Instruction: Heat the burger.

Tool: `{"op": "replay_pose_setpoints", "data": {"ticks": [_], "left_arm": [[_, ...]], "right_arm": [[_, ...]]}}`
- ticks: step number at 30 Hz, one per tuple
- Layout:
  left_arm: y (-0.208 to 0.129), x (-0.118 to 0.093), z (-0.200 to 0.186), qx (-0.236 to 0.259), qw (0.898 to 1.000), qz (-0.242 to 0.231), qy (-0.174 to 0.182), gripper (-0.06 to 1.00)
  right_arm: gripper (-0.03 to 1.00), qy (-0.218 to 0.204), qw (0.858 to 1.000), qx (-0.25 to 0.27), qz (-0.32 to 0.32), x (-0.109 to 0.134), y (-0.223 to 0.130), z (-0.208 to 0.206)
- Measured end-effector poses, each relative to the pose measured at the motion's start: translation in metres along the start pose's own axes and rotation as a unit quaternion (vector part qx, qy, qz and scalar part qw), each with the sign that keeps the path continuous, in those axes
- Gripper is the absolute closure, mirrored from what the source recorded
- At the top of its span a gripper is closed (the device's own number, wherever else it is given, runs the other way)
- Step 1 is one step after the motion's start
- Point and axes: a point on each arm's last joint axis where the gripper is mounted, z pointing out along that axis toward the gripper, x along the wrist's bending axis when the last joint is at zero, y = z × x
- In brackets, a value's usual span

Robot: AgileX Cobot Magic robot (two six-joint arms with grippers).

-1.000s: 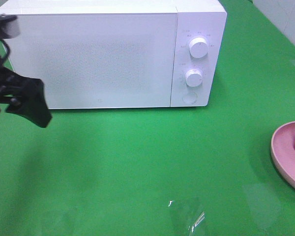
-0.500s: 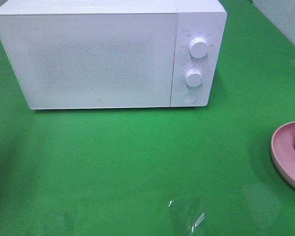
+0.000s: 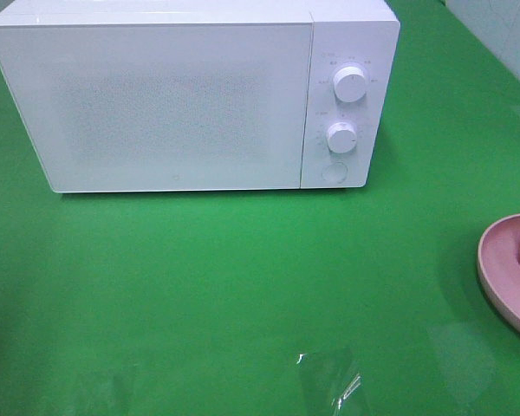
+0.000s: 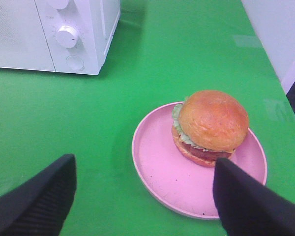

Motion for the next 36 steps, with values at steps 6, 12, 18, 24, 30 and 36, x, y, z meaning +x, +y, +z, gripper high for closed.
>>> {"op": "replay_pose_setpoints", "data": {"ticks": [6, 12, 18, 24, 30, 36], "left_arm": [[-0.040, -0.004, -0.005, -0.068, 0.998, 0.010, 0.012, -0.05], [-0.059, -0.006, -0.016, -0.153, 0.988, 0.019, 0.025, -0.05], [-0.087, -0.009, -0.035, -0.255, 0.965, 0.036, 0.048, -0.05], [-0.108, -0.012, -0.045, -0.326, 0.943, 0.044, 0.057, -0.05], [-0.133, -0.016, -0.052, -0.403, 0.911, 0.052, 0.065, -0.05], [-0.135, -0.016, -0.052, -0.409, 0.909, 0.053, 0.065, -0.05]], "right_arm": [[0.24, 0.000, 1.000, 0.000, 0.000, 0.000, 0.000, 0.000], [0.24, 0.000, 1.000, 0.000, 0.000, 0.000, 0.000, 0.000], [0.24, 0.000, 1.000, 0.000, 0.000, 0.000, 0.000, 0.000], [0.24, 0.000, 1.000, 0.000, 0.000, 0.000, 0.000, 0.000], [0.24, 0.000, 1.000, 0.000, 0.000, 0.000, 0.000, 0.000], [0.24, 0.000, 1.000, 0.000, 0.000, 0.000, 0.000, 0.000]]}}
